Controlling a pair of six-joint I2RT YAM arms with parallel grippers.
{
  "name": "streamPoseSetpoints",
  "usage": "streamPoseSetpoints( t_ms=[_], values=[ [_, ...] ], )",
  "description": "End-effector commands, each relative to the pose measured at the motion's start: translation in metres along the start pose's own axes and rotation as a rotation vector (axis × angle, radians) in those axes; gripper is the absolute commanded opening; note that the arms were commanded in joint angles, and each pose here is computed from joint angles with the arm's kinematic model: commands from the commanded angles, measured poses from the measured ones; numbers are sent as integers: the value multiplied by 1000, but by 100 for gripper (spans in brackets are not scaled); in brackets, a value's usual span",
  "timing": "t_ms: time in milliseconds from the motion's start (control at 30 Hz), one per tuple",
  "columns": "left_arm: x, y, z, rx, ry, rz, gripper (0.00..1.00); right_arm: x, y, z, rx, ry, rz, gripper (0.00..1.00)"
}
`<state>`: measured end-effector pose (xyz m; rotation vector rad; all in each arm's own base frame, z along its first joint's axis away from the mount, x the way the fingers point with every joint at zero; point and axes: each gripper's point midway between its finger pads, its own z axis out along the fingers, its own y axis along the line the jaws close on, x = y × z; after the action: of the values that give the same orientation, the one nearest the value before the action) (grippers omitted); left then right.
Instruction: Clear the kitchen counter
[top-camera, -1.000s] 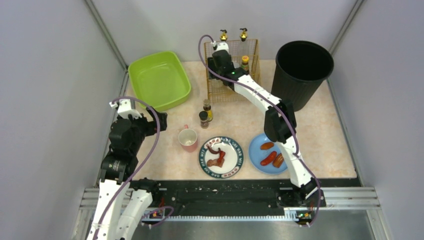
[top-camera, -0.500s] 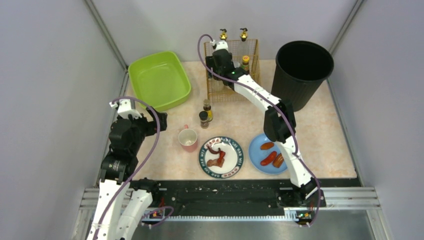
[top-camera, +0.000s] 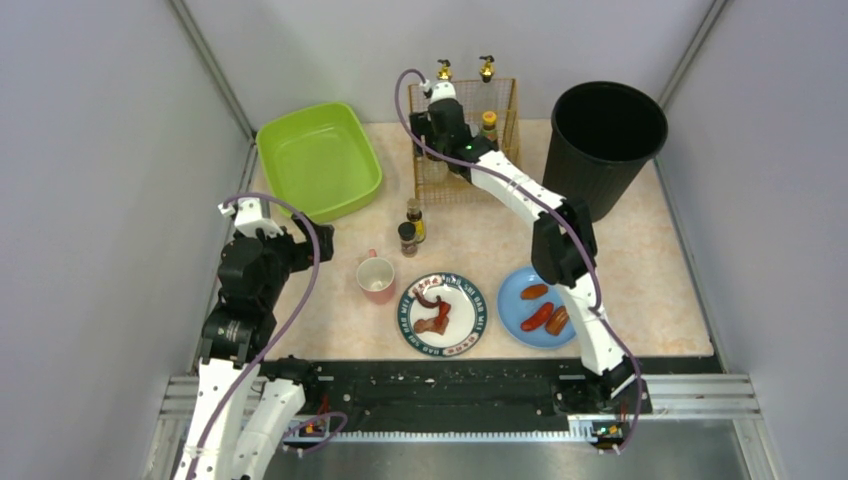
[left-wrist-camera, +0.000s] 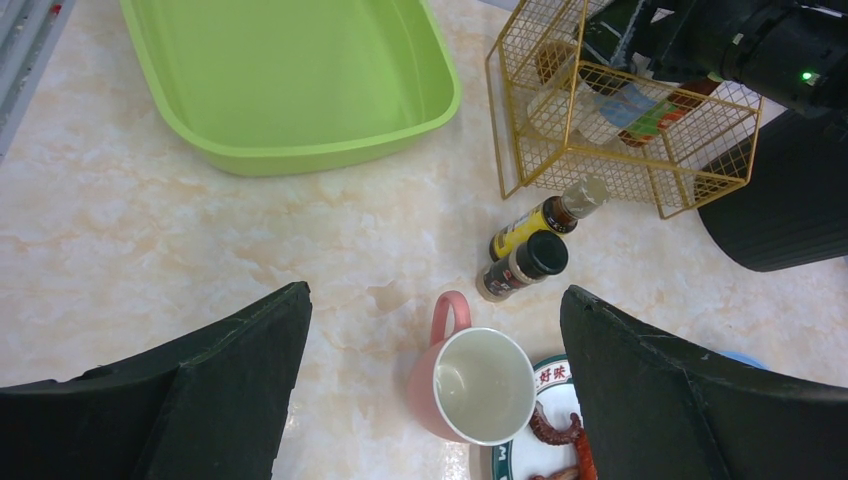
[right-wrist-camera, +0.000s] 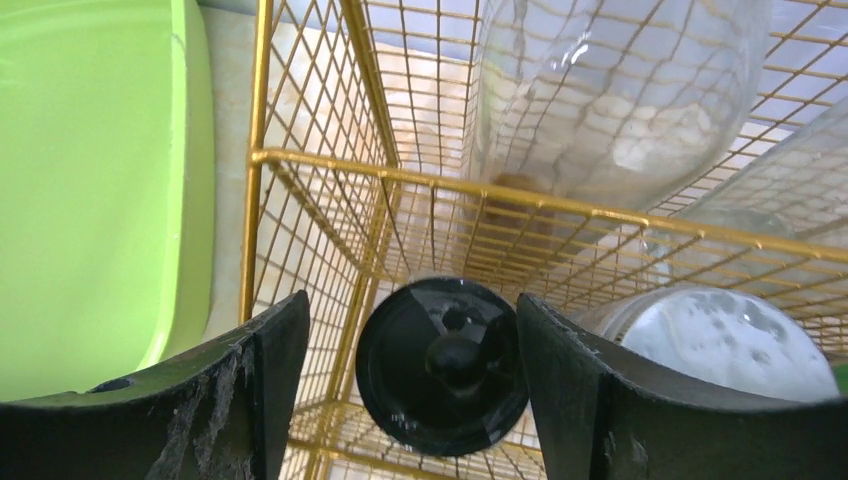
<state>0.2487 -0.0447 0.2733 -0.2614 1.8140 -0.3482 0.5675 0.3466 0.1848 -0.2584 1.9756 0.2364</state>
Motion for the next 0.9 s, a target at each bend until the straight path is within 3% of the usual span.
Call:
streamPoseSetpoints(
  t_ms=[0,467,600,633,667,867],
  values=[
    [-6,0,3,-2,-21,6,99,-78,11,-49,-54,-193,-4,75],
    [-6,2,2,-9,-24,9,99,-142,28,-168,3,-377,-109,77],
    [-9,4,0,-19,-36,11,99,-134,35,-203,-36,-374,-138,78],
    [-20,-1,-15,9,-102,9,99,-130,36,-210,-40,-367,-149,78],
    [-11,3,-2,-14,-48,12,99,-126,37,-217,-43,-359,-159,78],
    [-8,2,0,-10,-35,7,99,-84,35,-252,-80,-283,-180,79]
  ],
)
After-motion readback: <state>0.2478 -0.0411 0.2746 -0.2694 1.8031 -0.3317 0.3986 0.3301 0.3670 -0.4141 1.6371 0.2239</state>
